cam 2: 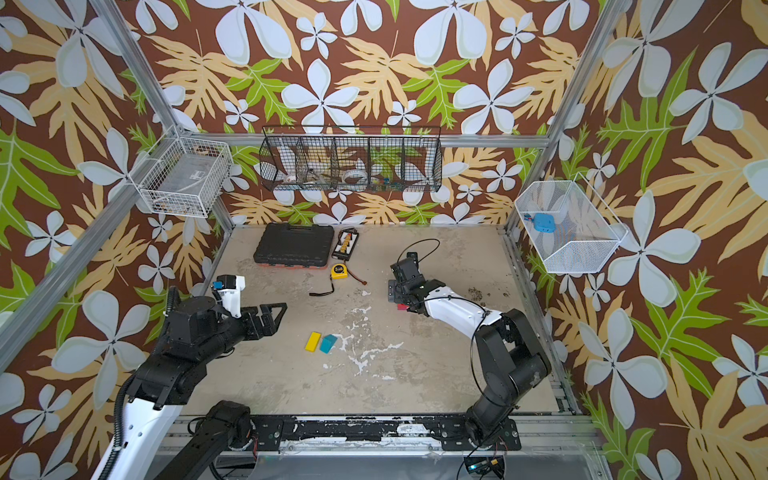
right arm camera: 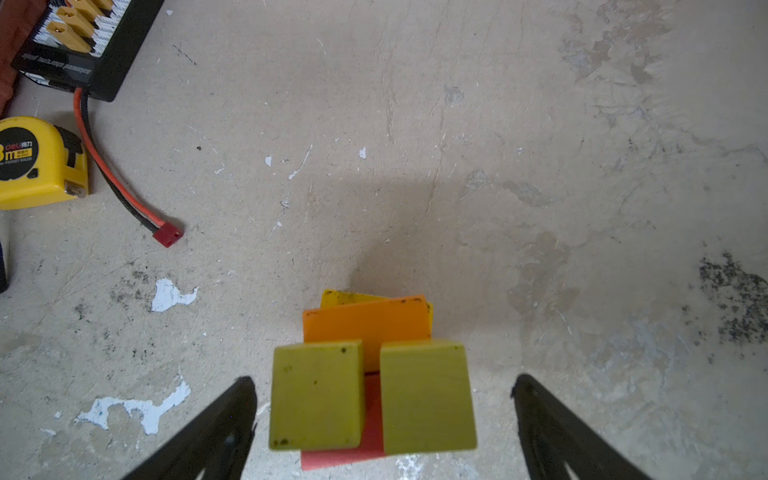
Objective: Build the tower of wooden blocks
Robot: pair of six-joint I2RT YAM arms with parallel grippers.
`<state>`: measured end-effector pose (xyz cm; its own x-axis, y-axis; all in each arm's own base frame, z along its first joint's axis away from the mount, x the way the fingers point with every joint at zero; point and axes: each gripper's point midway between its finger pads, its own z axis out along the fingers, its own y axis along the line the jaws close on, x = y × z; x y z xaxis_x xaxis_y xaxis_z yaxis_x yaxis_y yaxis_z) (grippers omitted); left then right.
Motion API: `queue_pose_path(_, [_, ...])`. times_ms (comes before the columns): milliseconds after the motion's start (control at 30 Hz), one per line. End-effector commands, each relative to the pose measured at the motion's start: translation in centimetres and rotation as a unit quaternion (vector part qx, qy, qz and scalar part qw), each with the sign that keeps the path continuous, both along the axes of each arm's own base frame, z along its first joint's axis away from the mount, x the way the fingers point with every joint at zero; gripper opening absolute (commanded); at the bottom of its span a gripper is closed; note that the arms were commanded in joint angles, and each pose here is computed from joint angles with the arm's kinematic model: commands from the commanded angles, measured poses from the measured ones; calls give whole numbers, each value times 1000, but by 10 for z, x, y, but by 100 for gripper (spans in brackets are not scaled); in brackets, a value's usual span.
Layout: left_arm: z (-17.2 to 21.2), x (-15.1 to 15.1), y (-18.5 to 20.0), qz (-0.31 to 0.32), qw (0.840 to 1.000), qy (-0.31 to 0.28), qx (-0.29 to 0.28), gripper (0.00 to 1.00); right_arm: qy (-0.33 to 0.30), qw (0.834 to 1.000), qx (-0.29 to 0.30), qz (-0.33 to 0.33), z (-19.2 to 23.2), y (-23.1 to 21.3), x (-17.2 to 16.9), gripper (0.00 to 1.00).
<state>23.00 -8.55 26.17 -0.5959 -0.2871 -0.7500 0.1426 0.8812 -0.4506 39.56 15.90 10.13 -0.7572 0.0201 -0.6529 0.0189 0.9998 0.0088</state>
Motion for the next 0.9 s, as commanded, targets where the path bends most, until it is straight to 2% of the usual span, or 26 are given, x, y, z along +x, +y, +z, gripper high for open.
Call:
queue_pose_path(0, [2,0,-2,-7,1000,-7,2,100,-4,1000,3,2,0,2,4,94])
queue_pose_path(400, [2,0,-1,-7,1000,-6,2,100,1,1000,-1,5,-3,3,6,77])
queue_pose_path(667, [2,0,-1,-6,1000,-7,2,100,6,1000,-6,4,-7,2,6,61])
queue_pose_path(867, [3,0,-1,-7,1000,-8,2,100,7,1000,-4,5,-7,3,6,57])
